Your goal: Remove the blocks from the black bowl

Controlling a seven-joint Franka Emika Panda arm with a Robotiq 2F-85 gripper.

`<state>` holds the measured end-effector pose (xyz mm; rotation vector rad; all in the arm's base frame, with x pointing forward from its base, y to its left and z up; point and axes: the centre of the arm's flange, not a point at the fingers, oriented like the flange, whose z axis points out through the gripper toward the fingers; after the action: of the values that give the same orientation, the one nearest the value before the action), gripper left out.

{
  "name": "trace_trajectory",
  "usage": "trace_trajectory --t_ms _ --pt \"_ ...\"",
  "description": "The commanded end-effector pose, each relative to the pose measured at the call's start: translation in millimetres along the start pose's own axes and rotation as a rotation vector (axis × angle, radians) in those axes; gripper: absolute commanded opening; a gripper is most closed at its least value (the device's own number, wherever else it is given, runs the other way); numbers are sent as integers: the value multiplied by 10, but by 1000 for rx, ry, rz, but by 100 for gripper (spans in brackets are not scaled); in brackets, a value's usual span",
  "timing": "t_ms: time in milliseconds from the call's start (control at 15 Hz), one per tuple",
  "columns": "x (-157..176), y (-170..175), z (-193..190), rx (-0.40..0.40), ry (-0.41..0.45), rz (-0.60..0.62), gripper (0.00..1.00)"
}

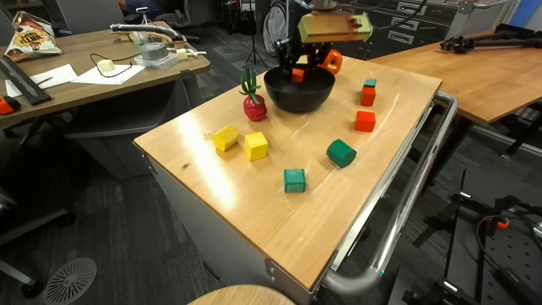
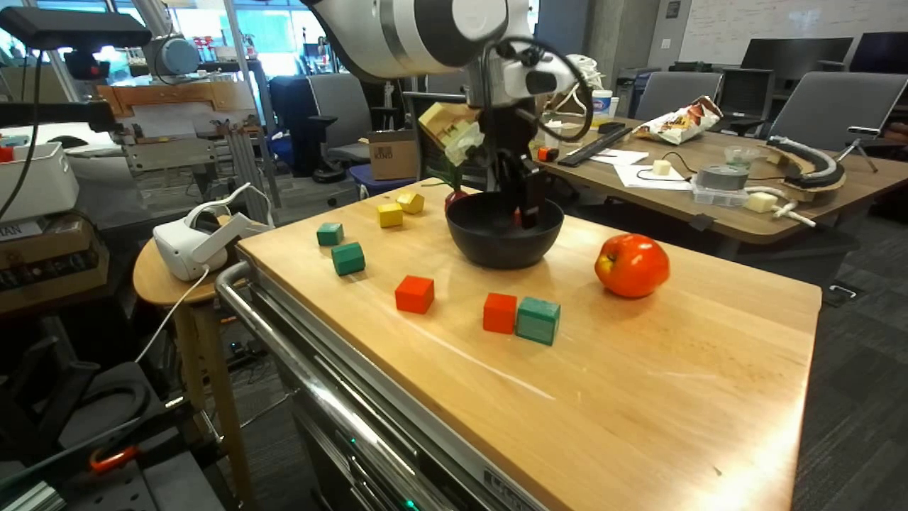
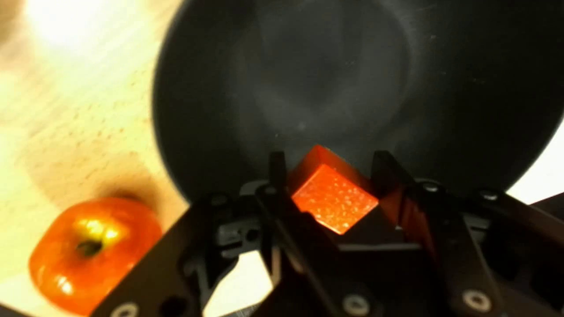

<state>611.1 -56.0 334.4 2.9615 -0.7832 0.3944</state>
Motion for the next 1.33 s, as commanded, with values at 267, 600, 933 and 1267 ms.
trace_trajectory --t_ms 267,600,933,1267 --pt "-404 1184 -1219 -129 43 -17 25" --pt "-762 1659 -895 -51 -66 159 25" --pt "-1076 1841 -423 -105 -156 227 25" --pt "-1109 1889 -183 -113 -178 259 25"
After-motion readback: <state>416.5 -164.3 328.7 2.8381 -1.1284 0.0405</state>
